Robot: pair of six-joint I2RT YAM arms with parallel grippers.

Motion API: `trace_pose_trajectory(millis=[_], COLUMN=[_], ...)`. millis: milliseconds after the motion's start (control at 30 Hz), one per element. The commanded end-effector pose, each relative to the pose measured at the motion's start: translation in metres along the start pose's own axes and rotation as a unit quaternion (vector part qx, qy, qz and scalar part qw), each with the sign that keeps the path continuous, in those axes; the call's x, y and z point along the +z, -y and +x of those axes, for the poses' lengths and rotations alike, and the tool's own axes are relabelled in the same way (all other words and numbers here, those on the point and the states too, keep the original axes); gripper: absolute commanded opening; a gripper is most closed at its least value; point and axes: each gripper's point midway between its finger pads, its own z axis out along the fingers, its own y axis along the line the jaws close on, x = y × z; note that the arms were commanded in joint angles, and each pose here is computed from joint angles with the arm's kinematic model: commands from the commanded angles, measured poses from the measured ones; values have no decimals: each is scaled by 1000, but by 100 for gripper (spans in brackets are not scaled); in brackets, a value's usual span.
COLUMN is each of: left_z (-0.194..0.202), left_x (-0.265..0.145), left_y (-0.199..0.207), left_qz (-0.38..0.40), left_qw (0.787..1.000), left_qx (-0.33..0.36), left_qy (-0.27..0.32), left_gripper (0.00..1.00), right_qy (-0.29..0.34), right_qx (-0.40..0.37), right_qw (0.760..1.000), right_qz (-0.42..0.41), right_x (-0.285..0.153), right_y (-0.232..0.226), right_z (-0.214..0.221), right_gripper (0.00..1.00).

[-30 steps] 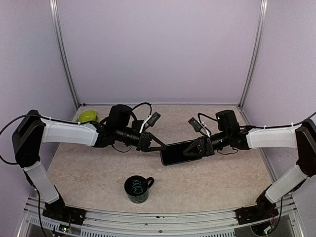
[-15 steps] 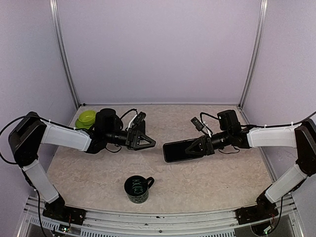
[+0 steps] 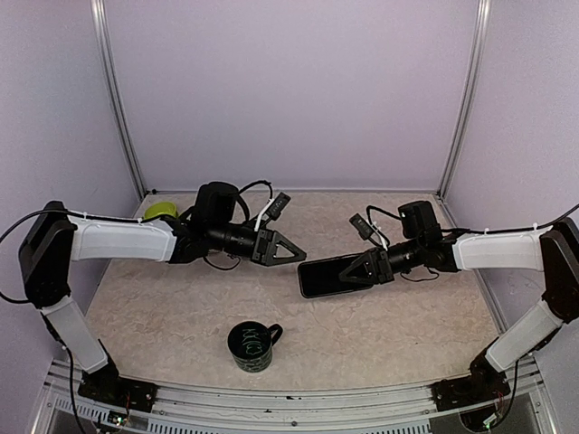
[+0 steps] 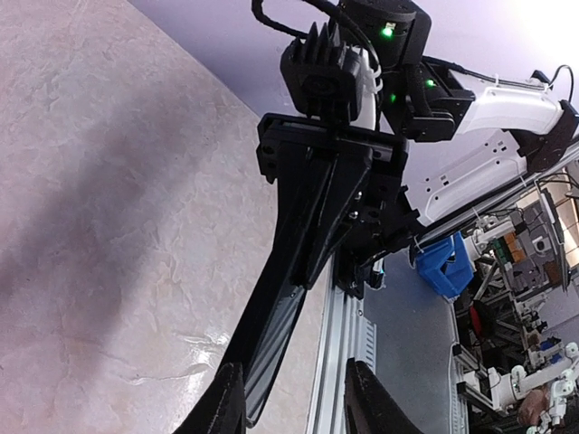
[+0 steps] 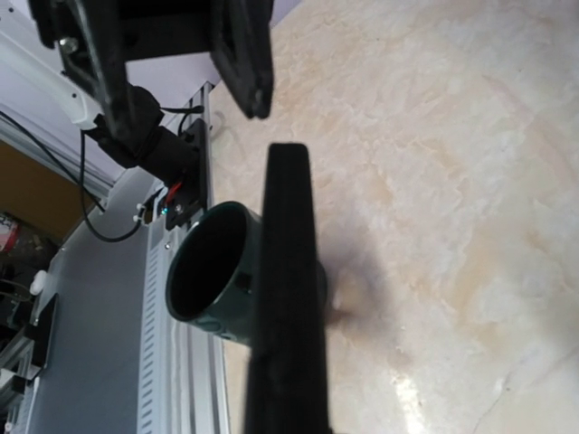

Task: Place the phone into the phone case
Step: Press the corner of the phone case at the top left corner of the phone case.

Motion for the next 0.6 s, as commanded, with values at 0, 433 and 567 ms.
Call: trace_pose_trajectory(millis=[0,433,567], left_z=[9,14,14], left_x=[11,17,15], left_y=[-14,-23,-24], left_qz=[-33,-61,-62], left_qw=[999,997,997], left_qx=[15,24,26], left_qy=[-27,-38,-34], left_gripper=[37,10,0], right_qy=[16,18,16], right_qx=[-34,-37,-34], right_qw=[999,998,999], right_qz=[-33,-41,-39], right_x=[-4,-5,-4], right_y=[-20,-24,-22], right_z=[-14,-16,-14], right_gripper=[0,0,0])
